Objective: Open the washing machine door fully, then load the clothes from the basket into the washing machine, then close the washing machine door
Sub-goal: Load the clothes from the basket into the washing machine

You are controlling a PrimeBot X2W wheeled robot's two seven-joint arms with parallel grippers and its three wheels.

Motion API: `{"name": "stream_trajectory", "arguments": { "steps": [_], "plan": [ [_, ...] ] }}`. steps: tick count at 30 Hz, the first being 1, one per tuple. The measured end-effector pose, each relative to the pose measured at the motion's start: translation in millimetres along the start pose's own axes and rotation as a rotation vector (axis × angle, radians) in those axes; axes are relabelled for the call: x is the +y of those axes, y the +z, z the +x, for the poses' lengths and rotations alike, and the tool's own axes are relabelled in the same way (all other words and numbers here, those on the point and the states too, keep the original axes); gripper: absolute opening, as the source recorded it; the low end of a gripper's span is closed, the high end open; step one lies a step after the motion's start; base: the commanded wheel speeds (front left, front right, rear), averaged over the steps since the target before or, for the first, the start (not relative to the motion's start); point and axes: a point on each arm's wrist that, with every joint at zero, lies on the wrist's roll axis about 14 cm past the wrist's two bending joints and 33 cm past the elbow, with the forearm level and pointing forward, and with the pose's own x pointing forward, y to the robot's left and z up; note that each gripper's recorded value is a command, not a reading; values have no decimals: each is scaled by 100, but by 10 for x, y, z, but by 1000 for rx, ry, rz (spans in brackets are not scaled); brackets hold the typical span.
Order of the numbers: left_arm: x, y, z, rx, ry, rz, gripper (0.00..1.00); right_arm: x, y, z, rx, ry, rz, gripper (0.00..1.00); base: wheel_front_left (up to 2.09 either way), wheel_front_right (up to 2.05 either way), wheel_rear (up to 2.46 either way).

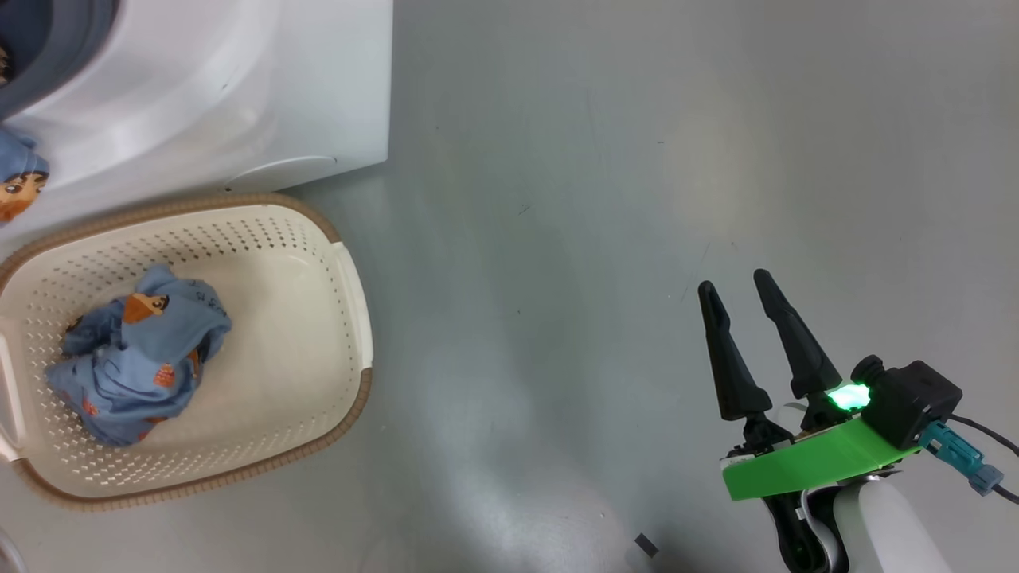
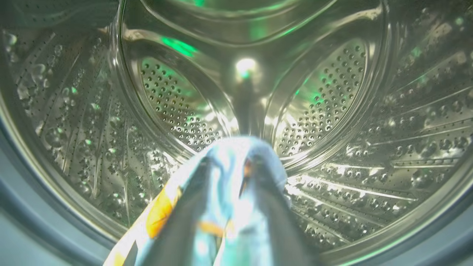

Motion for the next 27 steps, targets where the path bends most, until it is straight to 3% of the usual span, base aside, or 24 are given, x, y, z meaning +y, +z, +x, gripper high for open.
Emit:
{"name": "stream_trajectory", "arguments": {
  "steps": [13,27],
  "plan": [
    [20,-139,-93,56,0,14,100,66,-9,29,-2,18,10,100,0,0,0],
    [57,-475,-666,143,5,11,100,179,52,136,-25,62,10,100,0,0,0]
  ]
}}
